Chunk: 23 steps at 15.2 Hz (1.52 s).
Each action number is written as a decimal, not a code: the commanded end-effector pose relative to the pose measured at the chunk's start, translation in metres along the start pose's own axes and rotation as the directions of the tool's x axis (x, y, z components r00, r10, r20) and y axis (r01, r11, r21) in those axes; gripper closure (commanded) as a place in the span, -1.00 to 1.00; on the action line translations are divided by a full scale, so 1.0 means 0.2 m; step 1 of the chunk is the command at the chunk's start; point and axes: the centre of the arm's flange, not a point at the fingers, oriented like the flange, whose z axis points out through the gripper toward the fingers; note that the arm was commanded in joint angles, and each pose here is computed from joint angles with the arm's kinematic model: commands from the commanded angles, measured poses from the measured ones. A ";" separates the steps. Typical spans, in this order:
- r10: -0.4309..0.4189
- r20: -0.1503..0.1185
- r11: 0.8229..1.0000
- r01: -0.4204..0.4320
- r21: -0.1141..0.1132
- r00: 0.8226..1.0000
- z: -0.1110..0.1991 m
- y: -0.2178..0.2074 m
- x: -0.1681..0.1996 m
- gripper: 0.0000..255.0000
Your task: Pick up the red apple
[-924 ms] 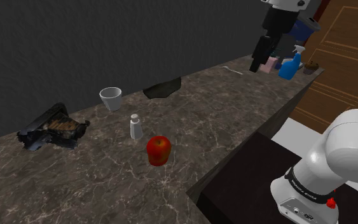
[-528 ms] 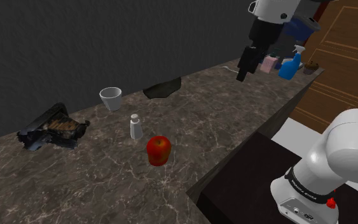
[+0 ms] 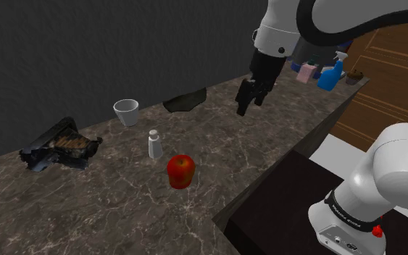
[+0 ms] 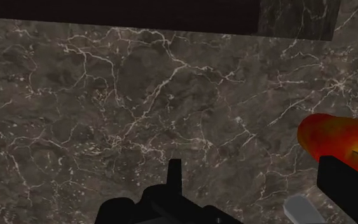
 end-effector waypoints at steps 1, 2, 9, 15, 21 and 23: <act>0.013 -0.004 1.000 -0.013 0.012 1.000 0.07 -0.10 0.04 -1.00; 0.019 -0.006 1.000 -0.019 0.017 1.000 0.11 -0.14 0.06 -1.00; 0.061 -0.015 0.997 -0.060 0.053 0.998 0.36 -0.47 0.21 -1.00; 0.097 -0.022 0.992 -0.095 0.084 0.995 0.57 -0.75 0.35 -1.00; 0.112 -0.024 0.989 -0.110 0.097 0.993 0.74 -0.87 0.41 -1.00; 0.112 -0.024 0.989 -0.110 0.097 0.993 0.79 -0.87 0.41 -1.00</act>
